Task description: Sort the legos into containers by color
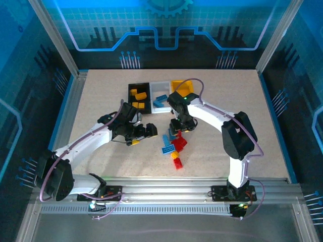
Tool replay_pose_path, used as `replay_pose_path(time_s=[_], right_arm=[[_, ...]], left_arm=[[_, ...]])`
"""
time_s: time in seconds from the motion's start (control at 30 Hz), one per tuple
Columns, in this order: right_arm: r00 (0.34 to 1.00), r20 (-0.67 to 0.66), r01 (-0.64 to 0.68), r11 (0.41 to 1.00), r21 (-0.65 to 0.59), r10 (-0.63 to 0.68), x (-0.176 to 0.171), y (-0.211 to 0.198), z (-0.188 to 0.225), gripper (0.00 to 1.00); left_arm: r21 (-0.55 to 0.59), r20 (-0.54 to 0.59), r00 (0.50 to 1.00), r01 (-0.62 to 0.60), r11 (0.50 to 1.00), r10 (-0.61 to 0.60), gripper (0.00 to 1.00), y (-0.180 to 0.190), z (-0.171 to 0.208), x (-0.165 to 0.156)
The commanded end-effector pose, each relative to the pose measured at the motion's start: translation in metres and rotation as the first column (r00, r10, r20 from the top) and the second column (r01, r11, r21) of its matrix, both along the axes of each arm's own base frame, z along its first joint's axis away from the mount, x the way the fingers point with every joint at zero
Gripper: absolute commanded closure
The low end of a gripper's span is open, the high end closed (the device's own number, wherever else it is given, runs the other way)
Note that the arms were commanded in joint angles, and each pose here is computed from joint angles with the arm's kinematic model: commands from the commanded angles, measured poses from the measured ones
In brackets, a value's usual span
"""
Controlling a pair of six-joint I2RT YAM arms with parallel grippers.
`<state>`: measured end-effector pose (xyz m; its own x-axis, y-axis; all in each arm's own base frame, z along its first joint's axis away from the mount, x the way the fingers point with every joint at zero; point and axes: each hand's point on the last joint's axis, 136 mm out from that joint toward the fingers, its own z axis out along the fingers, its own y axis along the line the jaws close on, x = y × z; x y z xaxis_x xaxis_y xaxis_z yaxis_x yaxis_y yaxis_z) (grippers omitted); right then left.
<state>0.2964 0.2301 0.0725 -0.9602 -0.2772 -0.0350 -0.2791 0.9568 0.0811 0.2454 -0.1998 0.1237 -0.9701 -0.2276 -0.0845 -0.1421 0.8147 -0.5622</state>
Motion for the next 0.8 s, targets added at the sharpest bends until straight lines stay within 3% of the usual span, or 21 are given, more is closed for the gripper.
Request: replay_pose_path(time_s=[0.0, 0.4, 0.77], right_arm=[[0.998, 0.012, -0.058, 0.998, 0.026, 0.058, 0.008, 0.026, -0.002, 0.4], [0.996, -0.007, -0.085, 0.996, -0.021, 0.085, 0.033, 0.05, -0.028, 0.41], [0.998, -0.039, -0.052, 0.995, -0.09, 0.049, 0.039, 0.038, -0.045, 0.45]], left_arm=[[-0.029, 0.011, 1.0, -0.001, 1.0, 0.001, 0.01, -0.003, 0.012, -0.004], [0.012, 0.011, 0.999, -0.037, 0.999, 0.037, 0.01, 0.021, 0.01, -0.029], [0.015, 0.005, 0.998, -0.064, 0.998, 0.064, 0.01, 0.03, 0.01, -0.032]])
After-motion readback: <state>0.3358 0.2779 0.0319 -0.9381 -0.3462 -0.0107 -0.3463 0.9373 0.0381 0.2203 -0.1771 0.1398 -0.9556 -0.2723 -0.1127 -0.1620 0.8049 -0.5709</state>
